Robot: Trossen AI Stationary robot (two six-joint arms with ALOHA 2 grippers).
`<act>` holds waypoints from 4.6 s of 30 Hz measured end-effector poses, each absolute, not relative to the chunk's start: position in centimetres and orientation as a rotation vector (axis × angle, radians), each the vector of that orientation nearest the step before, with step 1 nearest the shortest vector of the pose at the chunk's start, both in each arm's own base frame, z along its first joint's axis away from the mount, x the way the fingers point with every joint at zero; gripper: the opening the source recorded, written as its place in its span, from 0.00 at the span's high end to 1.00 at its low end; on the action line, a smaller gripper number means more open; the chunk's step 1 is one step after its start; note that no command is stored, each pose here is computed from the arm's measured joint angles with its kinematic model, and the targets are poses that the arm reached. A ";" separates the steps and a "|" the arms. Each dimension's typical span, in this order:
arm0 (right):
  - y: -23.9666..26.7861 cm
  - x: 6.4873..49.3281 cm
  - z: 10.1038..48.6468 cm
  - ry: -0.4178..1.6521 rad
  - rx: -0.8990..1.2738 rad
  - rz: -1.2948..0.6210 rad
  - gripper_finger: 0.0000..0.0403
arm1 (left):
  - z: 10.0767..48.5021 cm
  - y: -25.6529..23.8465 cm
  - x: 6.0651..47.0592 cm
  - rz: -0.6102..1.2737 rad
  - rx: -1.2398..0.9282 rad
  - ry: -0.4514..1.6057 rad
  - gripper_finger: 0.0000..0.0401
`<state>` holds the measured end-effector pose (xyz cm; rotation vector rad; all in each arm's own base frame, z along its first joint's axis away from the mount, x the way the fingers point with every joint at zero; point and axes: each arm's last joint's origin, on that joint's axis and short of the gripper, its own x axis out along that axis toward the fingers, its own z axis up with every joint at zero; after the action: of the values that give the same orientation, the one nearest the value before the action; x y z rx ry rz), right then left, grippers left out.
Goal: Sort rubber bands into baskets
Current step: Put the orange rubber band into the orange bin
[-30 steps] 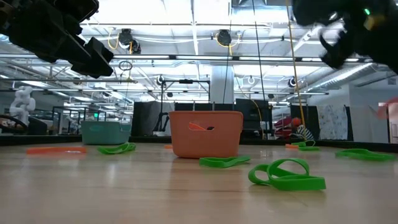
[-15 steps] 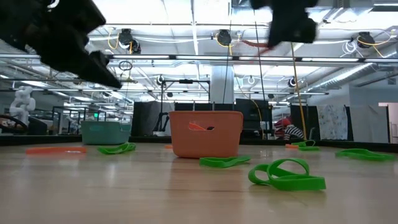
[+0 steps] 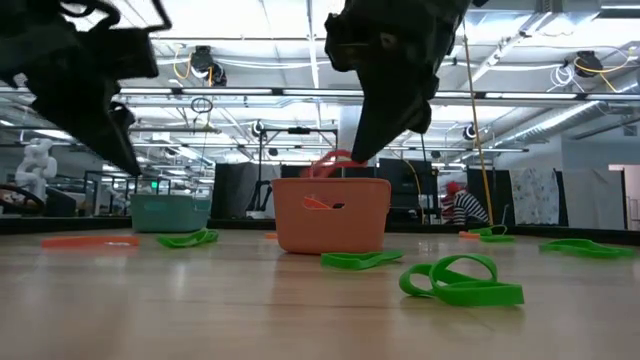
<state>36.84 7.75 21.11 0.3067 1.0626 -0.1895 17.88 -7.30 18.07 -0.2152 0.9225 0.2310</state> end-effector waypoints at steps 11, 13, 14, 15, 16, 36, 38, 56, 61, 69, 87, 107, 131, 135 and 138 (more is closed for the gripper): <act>6.6 37.1 21.2 0.979 0.139 -0.351 0.88 | 17.3 -7.9 17.6 0.212 -0.222 0.998 0.49; 6.4 37.2 21.3 0.966 0.120 -0.384 0.84 | 16.9 -8.0 17.8 0.220 -0.212 1.014 0.49; 6.3 37.2 21.3 0.965 0.121 -0.388 0.82 | 16.7 -8.1 17.9 0.224 -0.206 1.024 0.49; 6.2 37.2 21.3 0.965 0.122 -0.390 0.80 | 16.4 -8.1 18.0 0.229 -0.199 1.035 0.49; 6.1 37.2 21.3 0.965 0.125 -0.392 0.78 | 16.1 -8.2 18.1 0.233 -0.193 1.045 0.49; 6.9 37.8 21.8 0.900 0.093 -0.292 0.69 | 13.0 -8.5 19.1 0.260 -0.138 1.169 0.51; 6.9 37.8 21.8 0.900 0.093 -0.291 0.69 | 12.9 -8.6 19.3 0.248 -0.130 1.175 0.55; 7.6 38.8 22.6 0.793 0.130 -0.178 0.69 | 14.0 -7.7 19.9 0.235 -0.120 1.076 0.99; 8.1 39.4 23.0 0.716 0.100 -0.138 0.69 | 16.3 -8.5 20.2 0.116 -0.149 0.905 0.99; 9.1 40.1 24.2 0.571 0.072 -0.079 0.69 | 19.9 -9.7 21.1 -0.081 -0.167 0.592 0.99; 12.6 41.3 22.6 0.459 -0.185 0.122 0.40 | 20.7 -10.5 22.2 -0.174 -0.220 0.465 1.00; 11.7 41.6 22.7 0.454 -0.176 0.180 0.75 | 20.9 -10.7 22.4 -0.204 -0.214 0.442 1.00; 10.5 38.3 23.8 0.736 -0.118 0.031 1.00 | 19.3 -10.8 20.9 -0.221 -0.222 0.668 0.43; 9.8 37.6 22.9 0.844 -0.107 -0.071 1.00 | 18.9 -11.2 20.4 -0.290 -0.313 0.769 0.43; 8.9 37.7 21.9 0.908 -0.089 -0.114 1.00 | 18.8 -11.8 19.9 -0.308 -0.339 0.807 0.43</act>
<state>37.67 8.92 21.87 -0.0886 0.9075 -0.1143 19.88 -11.81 18.77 -0.3391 0.8074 -0.3078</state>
